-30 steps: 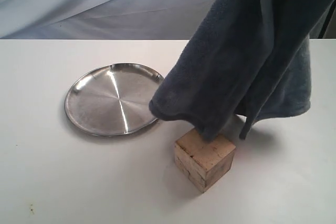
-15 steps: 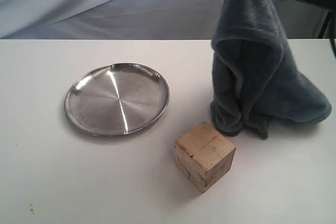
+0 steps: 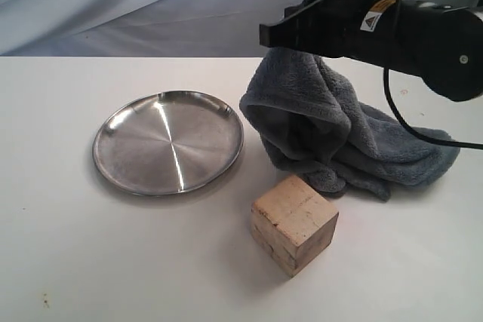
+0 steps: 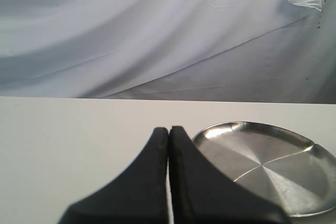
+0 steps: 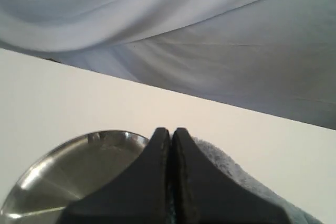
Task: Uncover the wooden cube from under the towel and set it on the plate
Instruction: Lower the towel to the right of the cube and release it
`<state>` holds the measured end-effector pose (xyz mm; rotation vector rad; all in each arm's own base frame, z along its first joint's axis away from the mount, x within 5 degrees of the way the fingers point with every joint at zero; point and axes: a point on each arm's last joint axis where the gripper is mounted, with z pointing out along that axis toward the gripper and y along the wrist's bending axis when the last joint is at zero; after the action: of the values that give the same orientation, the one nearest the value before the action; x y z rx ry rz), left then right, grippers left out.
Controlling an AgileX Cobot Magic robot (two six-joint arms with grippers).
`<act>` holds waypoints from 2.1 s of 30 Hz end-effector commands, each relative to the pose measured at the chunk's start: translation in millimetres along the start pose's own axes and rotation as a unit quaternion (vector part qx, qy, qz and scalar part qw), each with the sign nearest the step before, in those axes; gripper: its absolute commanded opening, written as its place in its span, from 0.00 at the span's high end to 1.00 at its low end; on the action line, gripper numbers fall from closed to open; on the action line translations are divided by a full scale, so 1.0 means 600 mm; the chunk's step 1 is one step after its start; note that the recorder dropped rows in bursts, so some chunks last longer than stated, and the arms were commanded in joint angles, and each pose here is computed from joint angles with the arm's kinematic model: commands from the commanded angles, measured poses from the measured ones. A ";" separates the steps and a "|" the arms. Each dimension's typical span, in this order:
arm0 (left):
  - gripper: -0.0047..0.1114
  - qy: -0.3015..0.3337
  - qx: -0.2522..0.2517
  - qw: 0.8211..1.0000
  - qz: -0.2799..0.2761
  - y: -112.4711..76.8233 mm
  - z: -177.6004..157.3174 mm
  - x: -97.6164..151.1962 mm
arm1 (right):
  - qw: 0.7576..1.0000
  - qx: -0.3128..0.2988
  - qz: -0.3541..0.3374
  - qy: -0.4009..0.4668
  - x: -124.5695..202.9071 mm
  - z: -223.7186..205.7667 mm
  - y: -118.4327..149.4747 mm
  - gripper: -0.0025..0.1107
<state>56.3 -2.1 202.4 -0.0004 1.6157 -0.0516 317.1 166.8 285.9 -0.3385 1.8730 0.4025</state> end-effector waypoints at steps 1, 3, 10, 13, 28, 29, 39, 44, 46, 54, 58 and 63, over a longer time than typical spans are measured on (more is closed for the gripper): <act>0.95 0.000 0.000 1.000 -0.001 0.000 0.000 0.002 | 0.998 -0.009 0.045 -0.036 -0.014 -0.001 0.008 0.98; 0.95 0.000 0.000 1.000 -0.001 0.000 0.000 0.002 | 0.998 -0.013 0.052 -0.043 -0.016 -0.002 0.012 0.98; 0.95 0.000 0.000 1.000 -0.001 0.000 0.000 0.002 | 0.995 -0.034 0.060 -0.066 -0.021 -0.003 0.035 0.98; 0.95 0.000 0.000 1.000 -0.001 0.000 0.000 0.002 | 0.995 -0.037 0.059 -0.068 -0.021 -0.004 0.038 0.98; 0.95 0.000 0.000 1.000 -0.001 0.000 0.000 0.002 | 0.996 0.059 -0.054 0.040 0.015 -0.006 -0.077 0.98; 0.95 0.000 0.000 1.000 -0.001 0.000 0.000 0.002 | 0.995 0.065 -0.050 0.049 0.025 -0.008 -0.085 0.98; 0.95 0.000 0.000 1.000 -0.001 0.000 0.000 0.002 | 0.986 0.104 -0.007 0.128 0.107 -0.003 -0.137 0.98; 0.95 0.000 0.000 1.000 -0.001 0.000 0.000 0.002 | 0.987 0.105 -0.008 0.120 0.105 -0.002 -0.137 0.87; 0.95 0.000 0.000 1.000 -0.001 0.000 0.000 0.002 | 0.987 0.105 -0.008 0.120 0.105 -0.002 -0.137 0.75; 0.95 0.000 0.000 1.000 0.001 0.000 0.000 0.002 | 0.992 0.108 0.013 0.067 0.067 -0.024 -0.131 0.30; 0.95 0.000 0.000 1.000 0.001 0.000 0.000 0.002 | 0.994 0.106 0.010 0.025 0.027 -0.058 -0.123 0.29; 0.95 0.000 0.000 1.000 0.001 0.000 0.000 0.002 | 0.996 0.086 0.016 -0.011 -0.014 -0.106 -0.094 0.29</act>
<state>56.3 -2.1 202.4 -0.0004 1.6157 -0.0516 302.2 85.2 290.3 -0.1966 1.9105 0.2215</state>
